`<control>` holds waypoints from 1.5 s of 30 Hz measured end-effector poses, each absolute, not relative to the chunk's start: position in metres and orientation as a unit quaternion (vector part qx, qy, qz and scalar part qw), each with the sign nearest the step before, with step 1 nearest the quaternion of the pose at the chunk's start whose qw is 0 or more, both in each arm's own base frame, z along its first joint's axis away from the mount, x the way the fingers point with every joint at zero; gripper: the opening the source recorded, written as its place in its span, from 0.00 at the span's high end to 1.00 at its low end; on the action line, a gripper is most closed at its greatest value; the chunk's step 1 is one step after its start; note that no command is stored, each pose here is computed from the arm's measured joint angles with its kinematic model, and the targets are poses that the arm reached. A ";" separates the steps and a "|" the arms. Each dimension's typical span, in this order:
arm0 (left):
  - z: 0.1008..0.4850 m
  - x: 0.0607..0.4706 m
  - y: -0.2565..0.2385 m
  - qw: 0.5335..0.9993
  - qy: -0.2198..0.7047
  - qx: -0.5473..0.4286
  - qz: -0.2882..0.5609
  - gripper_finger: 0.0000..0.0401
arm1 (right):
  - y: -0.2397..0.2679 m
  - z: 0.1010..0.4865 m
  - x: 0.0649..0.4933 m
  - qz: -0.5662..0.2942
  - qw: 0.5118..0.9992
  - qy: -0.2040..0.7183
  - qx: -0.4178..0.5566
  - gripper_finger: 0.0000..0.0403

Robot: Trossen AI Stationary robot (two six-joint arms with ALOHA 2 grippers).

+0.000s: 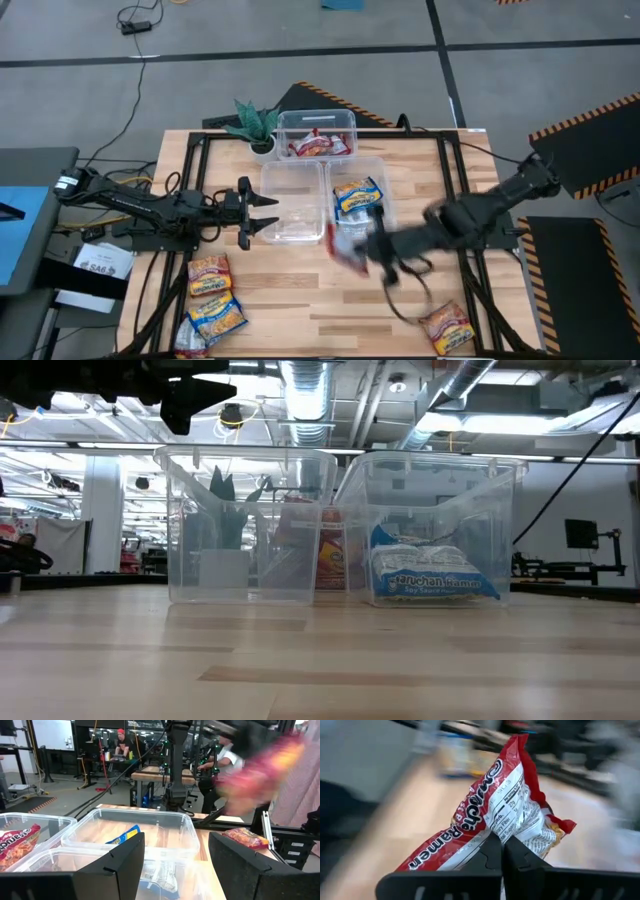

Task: Sort Maruchan noodles
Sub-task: Put the red noodle pack into the top transparent bin, then put the red noodle pack into the bottom left transparent bin

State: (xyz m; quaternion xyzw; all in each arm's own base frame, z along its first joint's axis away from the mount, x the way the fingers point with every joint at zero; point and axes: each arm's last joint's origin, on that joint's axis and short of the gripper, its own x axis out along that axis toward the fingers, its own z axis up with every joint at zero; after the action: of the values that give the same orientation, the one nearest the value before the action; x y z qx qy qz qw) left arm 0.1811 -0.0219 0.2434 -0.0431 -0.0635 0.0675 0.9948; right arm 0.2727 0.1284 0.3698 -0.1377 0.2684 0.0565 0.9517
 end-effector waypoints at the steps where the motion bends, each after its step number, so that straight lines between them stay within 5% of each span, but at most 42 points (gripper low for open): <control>1: 0.243 0.181 -0.022 0.995 -0.064 -0.043 0.067 0.48 | 0.115 0.370 0.278 0.022 0.951 0.268 -0.155 0.98; 12: 0.243 0.181 -0.021 0.994 -0.062 -0.038 0.079 0.48 | -0.060 0.371 0.312 -0.286 0.913 0.266 -0.117 0.98; 22: 0.243 0.181 -0.021 0.994 -0.062 -0.038 0.078 0.48 | -0.171 0.332 0.336 -0.300 0.931 0.204 0.031 0.98; 33: 0.243 0.181 -0.021 0.994 -0.062 -0.038 0.078 0.48 | -0.196 0.295 0.341 -0.326 0.906 0.255 0.086 0.95; 45: 0.243 0.181 -0.021 0.994 -0.062 -0.038 0.078 0.48 | -0.183 0.318 0.326 -0.336 0.903 0.252 0.088 0.69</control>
State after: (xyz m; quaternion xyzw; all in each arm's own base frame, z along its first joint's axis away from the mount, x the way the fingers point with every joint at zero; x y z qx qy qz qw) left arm 0.1811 -0.0213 0.2430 -0.0376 -0.0616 0.0783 0.9943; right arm 0.3259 -0.1833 0.3176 0.0876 0.2516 -0.3360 0.9034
